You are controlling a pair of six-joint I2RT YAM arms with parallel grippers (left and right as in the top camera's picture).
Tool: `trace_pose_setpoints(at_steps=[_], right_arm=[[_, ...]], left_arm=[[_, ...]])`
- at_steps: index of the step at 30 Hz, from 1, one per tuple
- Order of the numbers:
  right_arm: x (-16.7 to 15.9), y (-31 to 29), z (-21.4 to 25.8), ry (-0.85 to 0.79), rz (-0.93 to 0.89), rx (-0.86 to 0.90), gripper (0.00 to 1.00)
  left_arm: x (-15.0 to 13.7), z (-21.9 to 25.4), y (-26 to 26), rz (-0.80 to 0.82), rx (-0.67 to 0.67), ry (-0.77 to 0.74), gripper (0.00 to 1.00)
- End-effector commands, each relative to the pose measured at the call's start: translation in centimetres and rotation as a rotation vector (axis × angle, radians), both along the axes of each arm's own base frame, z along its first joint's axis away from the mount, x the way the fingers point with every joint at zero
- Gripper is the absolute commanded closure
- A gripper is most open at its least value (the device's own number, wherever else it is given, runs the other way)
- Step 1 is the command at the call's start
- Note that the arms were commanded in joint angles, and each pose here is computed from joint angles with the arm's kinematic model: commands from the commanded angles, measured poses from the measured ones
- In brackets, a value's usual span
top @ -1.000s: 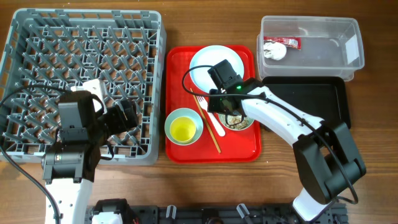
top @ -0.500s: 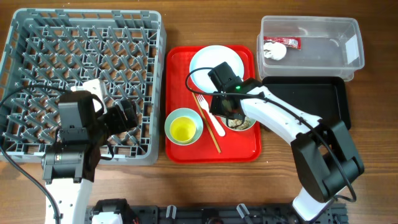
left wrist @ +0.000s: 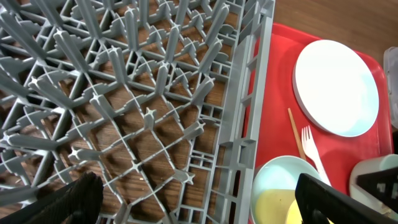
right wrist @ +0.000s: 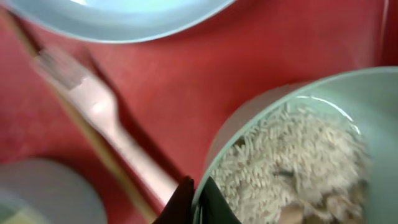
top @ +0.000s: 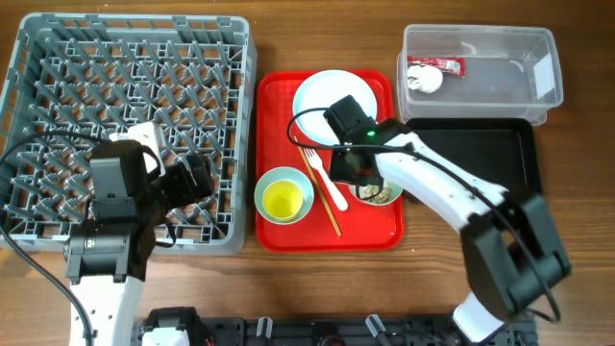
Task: Sort waste into correct bins and load items into the dishwasher rack
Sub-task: 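Tip the green bowl over the black tray to dump the rice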
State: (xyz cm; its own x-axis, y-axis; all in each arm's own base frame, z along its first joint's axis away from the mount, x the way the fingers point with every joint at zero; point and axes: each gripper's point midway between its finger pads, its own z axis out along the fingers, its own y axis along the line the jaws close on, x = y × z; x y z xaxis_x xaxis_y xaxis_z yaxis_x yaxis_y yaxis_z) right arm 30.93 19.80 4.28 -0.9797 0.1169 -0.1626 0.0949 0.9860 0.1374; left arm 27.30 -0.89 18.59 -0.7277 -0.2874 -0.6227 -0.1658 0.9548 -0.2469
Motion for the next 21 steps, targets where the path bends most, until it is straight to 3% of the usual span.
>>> trace_pose_setpoints(at_steps=[1,8,15,21], right_arm=[[1.8,0.9,7.6,-0.178,0.062,0.119,0.96],[2.5,-3.4,13.5,-0.265,-0.002,0.255,0.96],[4.4,-10.0,12.1,-0.186,-0.071,0.432,0.96],[4.4,-13.4,9.4,-0.122,-0.072,0.715,0.96]], left_arm=[[0.3,0.8,0.0,0.008,0.001,-0.020,0.00],[0.3,0.8,0.0,0.008,0.001,-0.020,0.00],[0.3,0.8,0.0,0.008,0.001,-0.020,0.00],[0.3,0.8,0.0,0.009,0.001,-0.020,0.00]])
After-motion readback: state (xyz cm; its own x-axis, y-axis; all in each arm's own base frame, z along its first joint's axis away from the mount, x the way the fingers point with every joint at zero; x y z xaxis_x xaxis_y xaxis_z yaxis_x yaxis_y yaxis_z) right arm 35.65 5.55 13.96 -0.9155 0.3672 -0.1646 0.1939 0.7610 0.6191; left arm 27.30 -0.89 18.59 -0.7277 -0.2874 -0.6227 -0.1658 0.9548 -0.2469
